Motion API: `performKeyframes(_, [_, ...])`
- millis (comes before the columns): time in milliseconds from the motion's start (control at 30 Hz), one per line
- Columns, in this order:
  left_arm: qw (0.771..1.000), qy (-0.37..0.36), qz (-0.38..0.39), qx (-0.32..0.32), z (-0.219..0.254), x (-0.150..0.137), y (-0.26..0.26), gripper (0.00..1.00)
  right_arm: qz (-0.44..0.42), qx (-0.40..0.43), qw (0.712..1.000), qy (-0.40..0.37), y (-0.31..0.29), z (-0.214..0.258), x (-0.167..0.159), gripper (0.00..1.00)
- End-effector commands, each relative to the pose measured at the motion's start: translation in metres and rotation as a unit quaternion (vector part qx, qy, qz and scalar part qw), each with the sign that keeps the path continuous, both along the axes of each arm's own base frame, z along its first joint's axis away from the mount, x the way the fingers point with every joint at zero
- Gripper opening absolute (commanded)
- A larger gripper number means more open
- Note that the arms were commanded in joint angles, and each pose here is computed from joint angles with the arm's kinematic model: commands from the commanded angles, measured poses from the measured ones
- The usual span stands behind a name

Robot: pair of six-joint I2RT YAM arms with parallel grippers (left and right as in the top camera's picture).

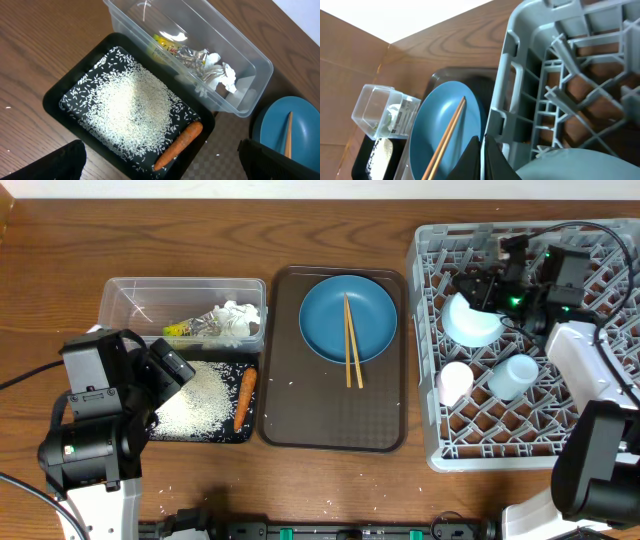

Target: Sort waste into correct bins and load items into the dishwasher rack

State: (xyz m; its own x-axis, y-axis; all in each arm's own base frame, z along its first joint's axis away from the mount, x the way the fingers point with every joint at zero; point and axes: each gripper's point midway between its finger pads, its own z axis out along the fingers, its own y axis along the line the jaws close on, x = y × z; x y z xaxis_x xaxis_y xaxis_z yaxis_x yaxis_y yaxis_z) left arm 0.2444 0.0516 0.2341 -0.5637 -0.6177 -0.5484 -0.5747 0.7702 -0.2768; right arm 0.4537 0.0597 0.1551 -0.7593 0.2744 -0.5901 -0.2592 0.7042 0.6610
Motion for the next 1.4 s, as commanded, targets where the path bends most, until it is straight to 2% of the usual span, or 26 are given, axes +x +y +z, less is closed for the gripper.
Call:
performKeyframes(0, [1.0, -0.001, 0.004, 0.0, 0.002, 0.0, 0.001, 0.99, 0.057, 0.027, 0.997, -0.047, 0.014, 0.021, -0.004, 0.05])
performKeyframes(300, [1.0, -0.001, 0.004, 0.0, 0.002, 0.0, 0.001, 0.99, 0.135, 0.132, 0.975, -0.119, 0.037, 0.085, -0.009, 0.03])
performKeyframes(500, [1.0, -0.001, 0.004, 0.0, 0.002, 0.0, 0.001, 1.0, 0.137, 0.132, 0.973, -0.129, 0.036, 0.093, -0.011, 0.01])
performKeyframes(567, [1.0, -0.001, 0.004, 0.0, 0.002, 0.0, 0.001, 0.99, 0.1, 0.115, 0.982, -0.113, 0.027, 0.082, -0.003, 0.01])
performKeyframes(767, [1.0, -0.001, 0.004, 0.0, 0.002, 0.0, 0.001, 0.99, -0.015, -0.013, 0.999, -0.047, -0.015, 0.02, 0.011, 0.01])
performKeyframes(933, [1.0, -0.001, 0.004, 0.0, 0.002, 0.0, 0.001, 0.99, -0.001, -0.038, 0.999, -0.008, -0.009, -0.005, -0.001, 0.01])
performKeyframes(1233, [1.0, -0.001, 0.004, 0.0, 0.002, 0.0, 0.001, 0.99, -0.036, -0.075, 0.983, 0.163, -0.021, -0.06, -0.047, 0.01])
performKeyframes(1367, [1.0, -0.001, 0.004, 0.0, 0.002, 0.0, 0.001, 0.99, -0.017, -0.075, 0.984, 0.162, -0.017, -0.059, -0.053, 0.01])
